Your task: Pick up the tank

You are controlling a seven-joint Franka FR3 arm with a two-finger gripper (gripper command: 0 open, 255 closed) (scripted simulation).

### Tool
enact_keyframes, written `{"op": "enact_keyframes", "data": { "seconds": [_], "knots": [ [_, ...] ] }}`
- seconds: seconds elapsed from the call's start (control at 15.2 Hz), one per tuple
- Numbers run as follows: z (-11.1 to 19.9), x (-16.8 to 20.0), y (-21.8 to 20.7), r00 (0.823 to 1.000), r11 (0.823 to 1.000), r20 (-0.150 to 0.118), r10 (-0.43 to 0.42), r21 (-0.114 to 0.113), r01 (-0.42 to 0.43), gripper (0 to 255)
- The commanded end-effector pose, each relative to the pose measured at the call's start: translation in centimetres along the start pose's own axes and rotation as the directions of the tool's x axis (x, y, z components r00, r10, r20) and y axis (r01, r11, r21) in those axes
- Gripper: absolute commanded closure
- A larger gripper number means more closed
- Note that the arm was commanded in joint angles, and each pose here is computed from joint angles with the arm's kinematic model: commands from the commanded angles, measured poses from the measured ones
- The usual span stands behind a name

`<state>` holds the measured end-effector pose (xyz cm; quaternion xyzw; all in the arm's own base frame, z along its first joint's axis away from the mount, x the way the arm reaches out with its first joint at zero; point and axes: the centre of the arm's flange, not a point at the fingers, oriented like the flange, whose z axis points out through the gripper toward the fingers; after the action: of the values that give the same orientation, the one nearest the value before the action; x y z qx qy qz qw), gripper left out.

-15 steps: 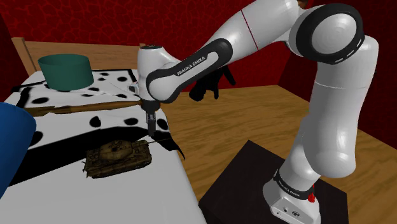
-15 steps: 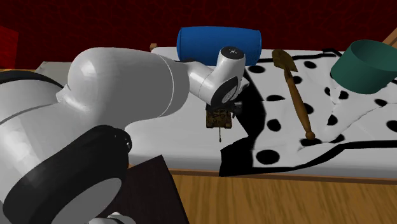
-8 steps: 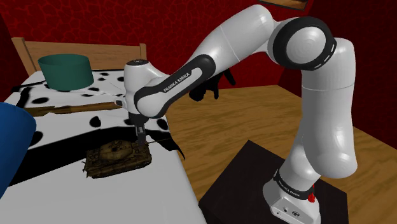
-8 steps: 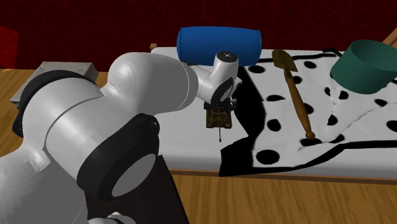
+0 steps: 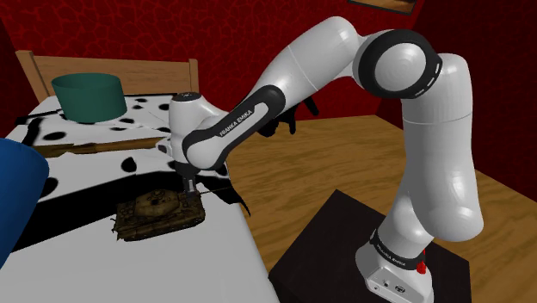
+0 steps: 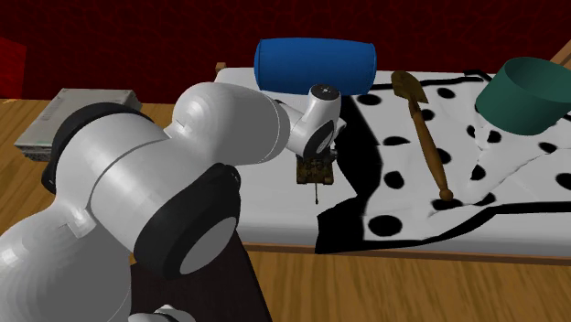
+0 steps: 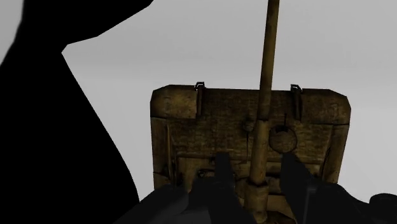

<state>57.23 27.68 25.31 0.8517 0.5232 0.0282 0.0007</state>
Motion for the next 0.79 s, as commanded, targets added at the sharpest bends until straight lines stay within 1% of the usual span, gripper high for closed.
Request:
{"op": "enact_keyframes", "data": {
  "seconds": [0.0,0.46,0.73],
  "knots": [
    [0.1,0.0,0.0,1.0,1.0,0.0,0.0,0.0,0.0,255],
    [0.0,0.0,0.0,1.0,1.0,0.0,0.0,0.0,0.0,255],
    [-2.1,0.1,0.1,1.0,1.0,0.0,0.0,0.0,0.0,255]
  ]
}}
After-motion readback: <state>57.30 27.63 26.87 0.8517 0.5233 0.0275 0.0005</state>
